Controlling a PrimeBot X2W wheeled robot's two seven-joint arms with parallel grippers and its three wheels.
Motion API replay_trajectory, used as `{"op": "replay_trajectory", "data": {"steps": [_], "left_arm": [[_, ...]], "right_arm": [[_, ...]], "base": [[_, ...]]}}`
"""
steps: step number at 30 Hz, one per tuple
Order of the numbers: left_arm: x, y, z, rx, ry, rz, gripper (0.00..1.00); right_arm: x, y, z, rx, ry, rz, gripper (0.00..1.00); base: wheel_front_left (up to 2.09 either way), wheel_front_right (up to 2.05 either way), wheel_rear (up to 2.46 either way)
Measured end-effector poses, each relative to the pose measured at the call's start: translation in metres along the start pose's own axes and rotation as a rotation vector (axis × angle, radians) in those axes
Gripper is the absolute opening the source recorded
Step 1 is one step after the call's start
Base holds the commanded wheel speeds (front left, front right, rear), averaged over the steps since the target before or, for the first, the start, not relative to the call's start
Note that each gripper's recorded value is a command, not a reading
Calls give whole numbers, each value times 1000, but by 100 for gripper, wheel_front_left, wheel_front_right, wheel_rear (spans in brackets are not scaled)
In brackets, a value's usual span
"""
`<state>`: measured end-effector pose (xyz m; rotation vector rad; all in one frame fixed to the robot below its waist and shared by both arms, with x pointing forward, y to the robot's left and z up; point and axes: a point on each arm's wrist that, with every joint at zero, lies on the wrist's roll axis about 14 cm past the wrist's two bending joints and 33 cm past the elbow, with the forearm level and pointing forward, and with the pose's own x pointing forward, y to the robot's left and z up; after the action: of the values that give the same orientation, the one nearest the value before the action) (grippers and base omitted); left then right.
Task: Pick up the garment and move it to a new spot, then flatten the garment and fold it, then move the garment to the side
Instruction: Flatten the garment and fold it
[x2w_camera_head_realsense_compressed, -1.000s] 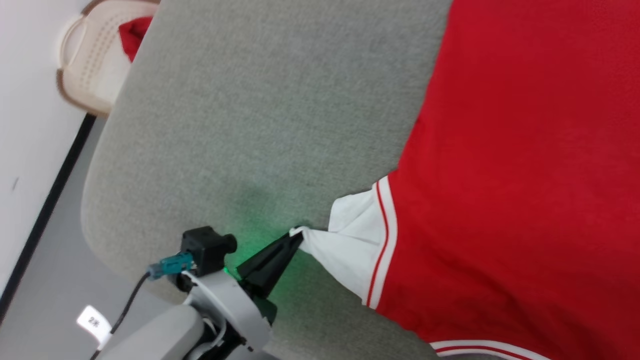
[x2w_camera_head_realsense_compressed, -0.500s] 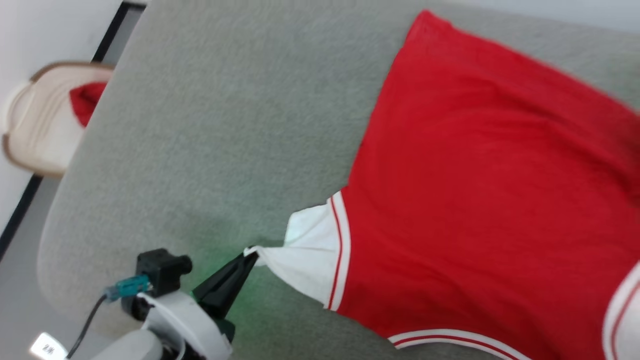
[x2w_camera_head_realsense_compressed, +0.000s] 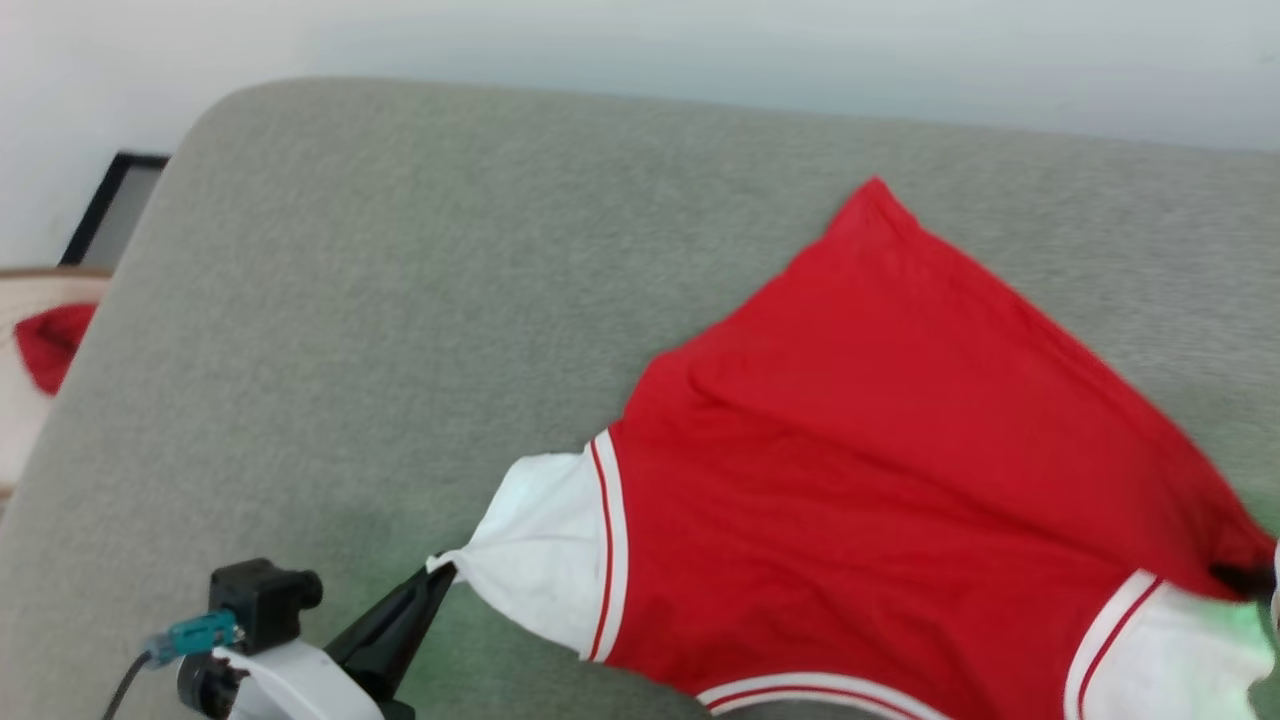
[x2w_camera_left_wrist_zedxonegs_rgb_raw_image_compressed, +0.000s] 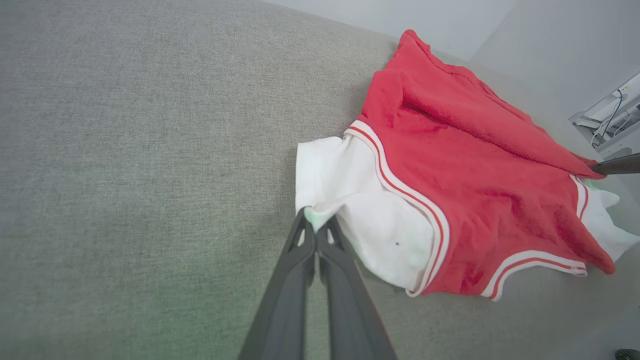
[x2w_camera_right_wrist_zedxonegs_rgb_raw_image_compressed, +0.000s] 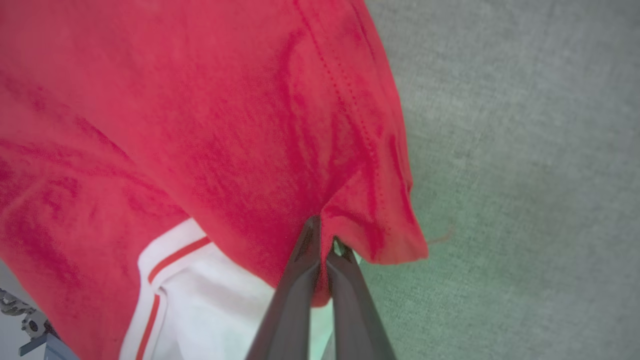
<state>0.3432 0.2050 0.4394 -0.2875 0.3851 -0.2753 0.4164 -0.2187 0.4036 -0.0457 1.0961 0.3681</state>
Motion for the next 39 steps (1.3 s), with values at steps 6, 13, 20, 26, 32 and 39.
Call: {"op": "replay_trajectory", "data": {"steps": [6, 13, 20, 26, 32, 39], "left_arm": [[3, -10, 6, 2, -16, -26, 0], [6, -21, 11, 12, -29, -60, 0], [8, -24, 12, 16, -30, -73, 0], [9, -26, 12, 16, -29, -78, 0], [7, -29, 10, 15, -26, -81, 0], [3, -33, 11, 8, -35, -86, 0]], "right_arm": [[-17, 1, -49, 96, -18, -10, 0], [-26, 9, -77, 152, -43, -28, 0], [-35, 5, -72, 141, -78, -58, 99], [-47, 4, -61, 103, -76, -78, 100], [-70, 2, -46, 68, -72, -105, 100], [-105, 17, 10, -56, -215, -123, 100]], "base": [[0, 0, 0], [0, 0, 0], [0, 0, 0], [0, 0, 0], [0, 0, 0], [0, 0, 0]]}}
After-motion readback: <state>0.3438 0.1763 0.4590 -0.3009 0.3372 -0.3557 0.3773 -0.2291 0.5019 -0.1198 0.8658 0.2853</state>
